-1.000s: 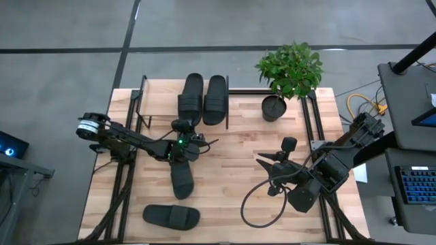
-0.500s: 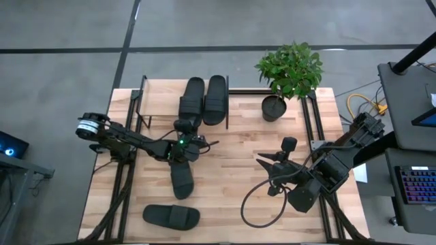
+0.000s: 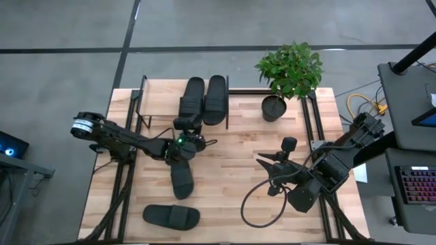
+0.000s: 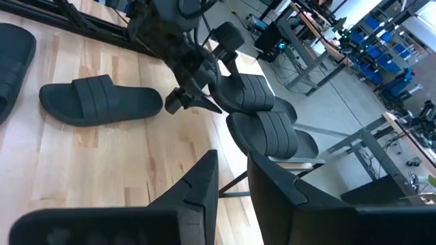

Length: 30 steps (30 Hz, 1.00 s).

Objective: Pick and place slides into the shelf
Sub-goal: Put the bottom right black slipper on the shelf, then put the top black slipper on the shelf

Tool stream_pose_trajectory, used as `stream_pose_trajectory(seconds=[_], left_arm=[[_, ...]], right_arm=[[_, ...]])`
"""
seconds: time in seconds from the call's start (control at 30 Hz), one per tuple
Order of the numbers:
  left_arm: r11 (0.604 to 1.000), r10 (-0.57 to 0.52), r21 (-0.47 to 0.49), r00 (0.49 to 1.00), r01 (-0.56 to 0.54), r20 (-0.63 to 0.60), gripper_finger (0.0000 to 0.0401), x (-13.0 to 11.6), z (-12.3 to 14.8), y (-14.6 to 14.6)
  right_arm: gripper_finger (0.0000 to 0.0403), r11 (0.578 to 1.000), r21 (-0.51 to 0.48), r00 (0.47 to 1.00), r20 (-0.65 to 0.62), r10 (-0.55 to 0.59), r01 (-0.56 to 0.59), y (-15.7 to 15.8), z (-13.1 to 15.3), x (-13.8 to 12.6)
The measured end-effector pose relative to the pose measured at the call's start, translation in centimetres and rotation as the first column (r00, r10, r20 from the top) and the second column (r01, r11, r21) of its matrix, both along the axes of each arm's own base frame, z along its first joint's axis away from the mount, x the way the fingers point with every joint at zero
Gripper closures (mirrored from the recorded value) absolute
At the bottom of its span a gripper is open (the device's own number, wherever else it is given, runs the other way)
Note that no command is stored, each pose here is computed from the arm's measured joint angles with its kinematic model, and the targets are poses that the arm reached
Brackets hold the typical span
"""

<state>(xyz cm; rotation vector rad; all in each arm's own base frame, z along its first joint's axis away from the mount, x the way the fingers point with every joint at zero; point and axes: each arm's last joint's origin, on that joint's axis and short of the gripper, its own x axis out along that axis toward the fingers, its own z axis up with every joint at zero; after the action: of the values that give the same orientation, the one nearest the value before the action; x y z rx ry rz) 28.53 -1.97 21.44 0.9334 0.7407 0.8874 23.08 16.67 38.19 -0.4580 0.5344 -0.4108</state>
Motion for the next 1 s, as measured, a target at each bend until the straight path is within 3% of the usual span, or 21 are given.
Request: stream_pose_trajectory(seconds=[0.23, 0.57, 0.67, 0.83, 0.87, 1.0], left_arm=[[0.999, -0.039, -0.01, 0.999, 0.039, -0.02, 0.009, -0.6, 0.6, -0.4], [0.963, -0.24, -0.108, 0.967, 0.249, 0.089, 0.009, -1.9, 2.7, -2.6], [0.908, -0.343, -0.198, 0.926, 0.37, 0.16, 0.009, -2.9, 3.6, -3.2], [0.705, -0.499, -0.386, 0.803, 0.595, 0.326, 0.009, -5.0, 5.4, -3.8], [0.679, -0.506, -0.402, 0.789, 0.614, 0.349, 0.009, -5.5, 5.9, -3.7], [0.665, -0.471, -0.412, 0.778, 0.623, 0.417, 0.009, -7.6, 7.5, -3.2]], right_arm=[[0.0325, 1.0, 0.006, 1.0, 0.004, -0.003, 0.003, 0.0, 0.0, 0.0], [0.0332, 1.0, 0.011, 1.0, 0.007, -0.006, 0.006, 0.0, 0.0, 0.0], [0.0335, 0.999, 0.031, 1.0, 0.018, -0.016, 0.015, 0.0, 0.0, 0.0], [0.0333, 0.999, 0.039, 1.0, 0.024, -0.02, 0.019, 0.0, 0.0, 0.0], [0.0333, 0.999, 0.039, 1.0, 0.023, -0.02, 0.019, 0.0, 0.0, 0.0], [0.0336, 1.0, 0.016, 1.0, 0.019, -0.013, 0.013, 0.3, -0.3, -0.3]])
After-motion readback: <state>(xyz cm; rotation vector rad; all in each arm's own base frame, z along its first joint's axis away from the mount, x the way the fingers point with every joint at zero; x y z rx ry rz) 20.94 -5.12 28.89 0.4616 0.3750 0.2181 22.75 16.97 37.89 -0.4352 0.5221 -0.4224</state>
